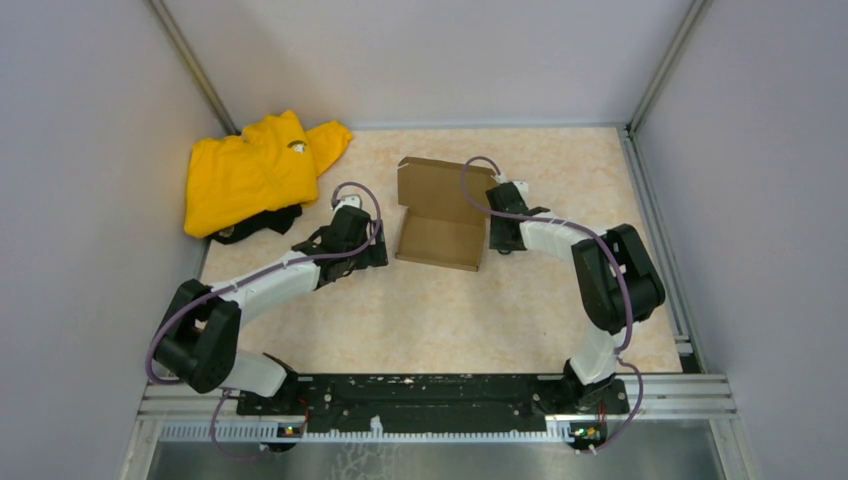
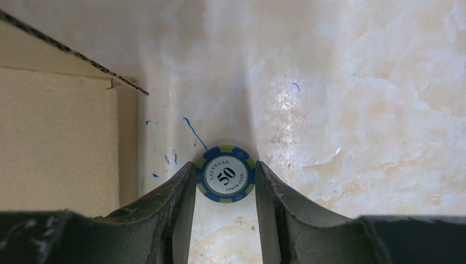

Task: Fold the paper box

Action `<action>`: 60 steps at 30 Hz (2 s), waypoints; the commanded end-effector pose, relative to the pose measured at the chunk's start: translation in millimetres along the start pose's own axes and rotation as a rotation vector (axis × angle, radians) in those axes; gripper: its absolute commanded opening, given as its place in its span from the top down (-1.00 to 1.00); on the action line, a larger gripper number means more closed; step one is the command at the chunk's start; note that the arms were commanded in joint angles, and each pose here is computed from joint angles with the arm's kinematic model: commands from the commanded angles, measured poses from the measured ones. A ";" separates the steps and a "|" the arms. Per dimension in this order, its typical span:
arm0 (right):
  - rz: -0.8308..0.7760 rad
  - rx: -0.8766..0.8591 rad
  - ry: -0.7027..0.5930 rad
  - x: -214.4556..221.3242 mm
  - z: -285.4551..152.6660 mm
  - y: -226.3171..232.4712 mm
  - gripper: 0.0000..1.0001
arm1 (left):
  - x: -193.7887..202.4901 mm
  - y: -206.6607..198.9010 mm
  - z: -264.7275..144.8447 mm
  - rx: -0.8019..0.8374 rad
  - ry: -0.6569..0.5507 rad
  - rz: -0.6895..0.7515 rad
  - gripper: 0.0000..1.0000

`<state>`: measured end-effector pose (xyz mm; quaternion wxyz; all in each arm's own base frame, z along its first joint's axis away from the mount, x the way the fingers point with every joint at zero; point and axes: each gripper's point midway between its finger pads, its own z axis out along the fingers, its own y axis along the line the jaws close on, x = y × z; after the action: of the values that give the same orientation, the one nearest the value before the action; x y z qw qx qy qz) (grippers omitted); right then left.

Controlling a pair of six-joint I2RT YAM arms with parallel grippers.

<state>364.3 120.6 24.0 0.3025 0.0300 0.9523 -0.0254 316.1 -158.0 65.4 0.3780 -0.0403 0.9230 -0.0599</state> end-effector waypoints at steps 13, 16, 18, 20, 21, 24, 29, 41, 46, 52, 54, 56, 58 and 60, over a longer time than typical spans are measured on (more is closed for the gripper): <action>0.011 -0.021 -0.054 -25.1 -20.6 -0.7 0.21 | -11.2 -7.8 2.7 0.023 -0.021 -0.007 -0.97; 0.013 -0.028 -0.060 -27.4 -21.8 0.8 0.20 | -11.6 -7.7 2.6 0.022 -0.022 -0.007 -0.98; 0.014 -0.031 -0.065 -29.3 -22.4 1.4 0.21 | -12.2 -8.1 2.4 0.023 -0.023 -0.006 -0.97; 0.015 -0.034 -0.068 -30.5 -22.9 2.0 0.21 | -12.0 -8.0 2.5 0.023 -0.022 -0.005 -0.97; 0.016 -0.037 -0.072 -31.6 -23.4 2.6 0.21 | -12.1 -8.1 2.5 0.023 -0.022 -0.005 -0.97; 0.018 -0.043 -0.077 -33.6 -24.0 3.9 0.21 | -13.1 -8.9 2.6 0.024 -0.022 -0.005 -0.97; 0.021 -0.051 -0.085 -38.3 -25.9 6.1 0.20 | -13.3 -8.6 3.3 0.021 -0.022 -0.005 -0.97; 0.021 -0.060 -0.104 -48.8 -33.7 7.9 0.21 | -12.1 -9.5 4.7 0.023 -0.017 -0.006 -0.97; 0.022 -0.065 -0.110 -51.9 -37.1 8.6 0.21 | -11.0 -9.2 5.3 0.023 -0.014 -0.008 -0.97; 0.022 -0.076 -0.122 -57.6 -44.7 9.4 0.21 | -10.1 -9.3 5.3 0.023 -0.012 -0.010 -0.97; 0.022 -0.079 -0.128 -60.0 -47.1 9.7 0.21 | -11.5 -10.0 4.9 0.026 -0.016 -0.012 -0.97; 0.019 -0.088 -0.134 -64.9 -49.2 12.7 0.20 | -12.5 -10.5 4.4 0.027 -0.018 -0.013 -0.97; 0.018 -0.083 -0.134 -69.1 -50.0 13.2 0.18 | -15.7 -11.8 3.3 0.029 -0.023 -0.013 -0.97; 0.011 -0.070 -0.120 -68.8 -47.7 12.7 0.08 | -17.5 -12.7 2.3 0.032 -0.025 -0.014 -0.97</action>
<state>373.3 129.7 68.1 0.3230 0.0184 0.9462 -0.0024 318.6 -161.1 62.1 0.3727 -0.0384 0.9252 -0.0606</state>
